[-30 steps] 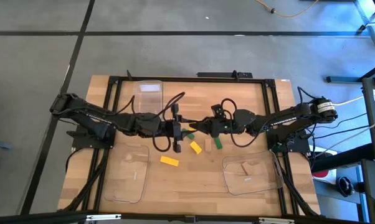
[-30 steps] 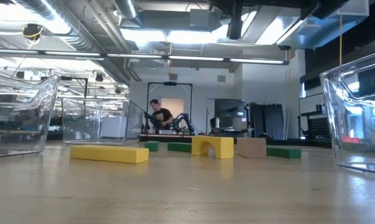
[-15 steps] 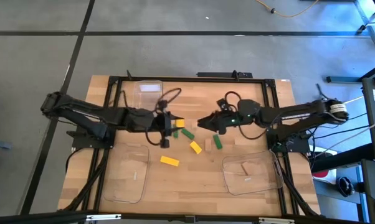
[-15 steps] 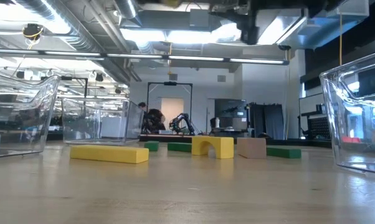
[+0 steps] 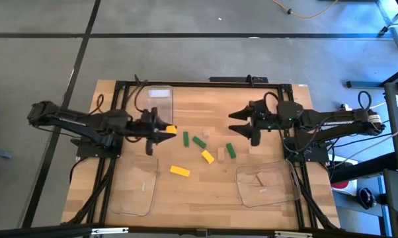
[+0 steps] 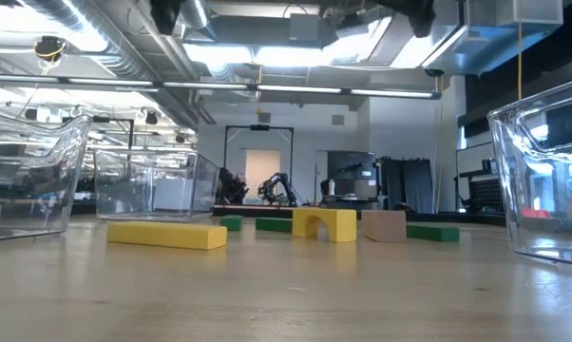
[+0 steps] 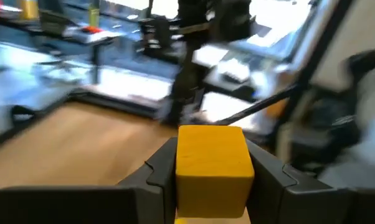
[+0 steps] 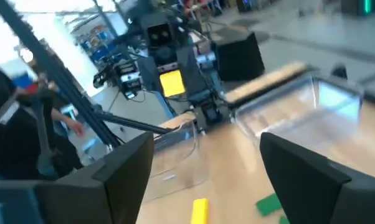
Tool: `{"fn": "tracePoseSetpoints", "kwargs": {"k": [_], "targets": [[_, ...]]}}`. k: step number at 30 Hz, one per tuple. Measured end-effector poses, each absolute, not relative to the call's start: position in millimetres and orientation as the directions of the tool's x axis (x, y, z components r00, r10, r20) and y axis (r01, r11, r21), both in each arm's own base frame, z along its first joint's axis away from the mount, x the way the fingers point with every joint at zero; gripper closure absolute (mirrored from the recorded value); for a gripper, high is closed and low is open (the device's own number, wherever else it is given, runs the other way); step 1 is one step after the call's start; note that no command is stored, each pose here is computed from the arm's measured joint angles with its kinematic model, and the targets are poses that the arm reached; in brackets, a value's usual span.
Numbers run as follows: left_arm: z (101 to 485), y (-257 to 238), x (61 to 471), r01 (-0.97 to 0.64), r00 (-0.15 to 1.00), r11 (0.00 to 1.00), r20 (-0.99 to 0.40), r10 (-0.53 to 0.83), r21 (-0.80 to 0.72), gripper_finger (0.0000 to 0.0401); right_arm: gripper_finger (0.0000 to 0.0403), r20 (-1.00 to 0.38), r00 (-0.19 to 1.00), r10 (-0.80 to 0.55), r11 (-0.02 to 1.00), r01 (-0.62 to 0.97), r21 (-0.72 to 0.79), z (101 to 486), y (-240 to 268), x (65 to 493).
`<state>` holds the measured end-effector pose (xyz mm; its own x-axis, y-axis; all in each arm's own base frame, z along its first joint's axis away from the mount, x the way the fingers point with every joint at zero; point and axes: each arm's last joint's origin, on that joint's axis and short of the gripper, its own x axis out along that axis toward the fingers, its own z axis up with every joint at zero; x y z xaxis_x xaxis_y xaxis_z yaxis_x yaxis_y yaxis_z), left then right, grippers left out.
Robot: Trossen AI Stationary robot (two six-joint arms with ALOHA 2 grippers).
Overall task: Sort & place blocks by color
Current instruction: Put the top right yellow block into the bottom left transparent bin
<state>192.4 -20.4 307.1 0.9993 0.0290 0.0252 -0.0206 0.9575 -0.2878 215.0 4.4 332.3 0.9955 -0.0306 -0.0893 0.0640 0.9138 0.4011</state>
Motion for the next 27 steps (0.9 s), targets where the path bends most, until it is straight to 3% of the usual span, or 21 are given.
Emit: {"fn": "tracePoseSetpoints", "kwargs": {"k": [6,27], "targets": [[305.4,-19.0,180.4,0.009,0.995,0.940,0.096,0.025,-0.342,0.0282,0.0107,-0.093,0.996,0.003,0.996,0.005,0.090,331.6,11.8,215.5],[303.0,-18.7,180.3,-0.012,0.997,0.959,0.070,0.033,-0.284,0.0282,0.0107,-0.095,0.995,0.019,0.996,-0.011,0.090,331.4,13.9,215.7]]}}
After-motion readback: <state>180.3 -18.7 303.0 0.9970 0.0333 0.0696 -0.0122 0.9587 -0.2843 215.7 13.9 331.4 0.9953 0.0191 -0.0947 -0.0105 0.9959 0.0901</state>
